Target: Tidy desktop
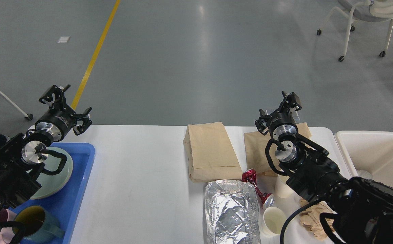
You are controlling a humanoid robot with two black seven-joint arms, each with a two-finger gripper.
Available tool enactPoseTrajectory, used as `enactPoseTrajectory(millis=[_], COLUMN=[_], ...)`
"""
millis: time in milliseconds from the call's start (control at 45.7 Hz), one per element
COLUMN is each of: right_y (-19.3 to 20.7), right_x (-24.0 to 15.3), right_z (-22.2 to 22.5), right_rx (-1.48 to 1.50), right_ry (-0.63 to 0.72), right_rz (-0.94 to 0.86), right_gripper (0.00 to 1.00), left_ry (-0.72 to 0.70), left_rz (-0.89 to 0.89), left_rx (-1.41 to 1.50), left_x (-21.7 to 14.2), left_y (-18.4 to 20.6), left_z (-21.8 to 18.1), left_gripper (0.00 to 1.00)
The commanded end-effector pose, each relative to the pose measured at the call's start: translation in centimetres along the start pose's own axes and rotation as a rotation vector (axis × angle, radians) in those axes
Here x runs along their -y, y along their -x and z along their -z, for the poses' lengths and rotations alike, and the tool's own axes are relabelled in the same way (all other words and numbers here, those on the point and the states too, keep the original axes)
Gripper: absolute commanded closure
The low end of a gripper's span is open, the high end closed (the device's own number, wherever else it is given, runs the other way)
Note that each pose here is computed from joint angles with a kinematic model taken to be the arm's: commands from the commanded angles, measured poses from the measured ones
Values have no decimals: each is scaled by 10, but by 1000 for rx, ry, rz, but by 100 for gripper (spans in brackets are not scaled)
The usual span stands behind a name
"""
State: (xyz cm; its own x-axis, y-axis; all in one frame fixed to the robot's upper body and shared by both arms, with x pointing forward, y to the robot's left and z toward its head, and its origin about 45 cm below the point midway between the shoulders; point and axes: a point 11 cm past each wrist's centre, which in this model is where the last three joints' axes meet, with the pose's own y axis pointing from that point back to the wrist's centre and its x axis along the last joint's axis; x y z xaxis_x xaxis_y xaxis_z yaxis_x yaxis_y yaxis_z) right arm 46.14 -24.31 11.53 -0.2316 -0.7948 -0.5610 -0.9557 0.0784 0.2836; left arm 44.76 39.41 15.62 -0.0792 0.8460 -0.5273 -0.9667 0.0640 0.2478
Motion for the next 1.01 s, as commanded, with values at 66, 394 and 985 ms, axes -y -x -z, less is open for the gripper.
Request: enactPoseTrajectory(millis=[66, 394, 985], right_y=[0, 0, 0], right_x=[0, 0, 0], right_z=[0, 0, 0], right_rx=[-1, 0, 0], right_ry=[0, 0, 0], right_rz=[0, 0, 0], right_gripper=[0, 0, 0], left_ry=[7, 27, 29], left_rz=[-3, -3, -2], left_rx=[-3, -5, -7], left_x=[-1, -1, -1], left_y=[-1, -1, -1], left_z=[2, 0, 0], left_gripper=[3, 3, 3])
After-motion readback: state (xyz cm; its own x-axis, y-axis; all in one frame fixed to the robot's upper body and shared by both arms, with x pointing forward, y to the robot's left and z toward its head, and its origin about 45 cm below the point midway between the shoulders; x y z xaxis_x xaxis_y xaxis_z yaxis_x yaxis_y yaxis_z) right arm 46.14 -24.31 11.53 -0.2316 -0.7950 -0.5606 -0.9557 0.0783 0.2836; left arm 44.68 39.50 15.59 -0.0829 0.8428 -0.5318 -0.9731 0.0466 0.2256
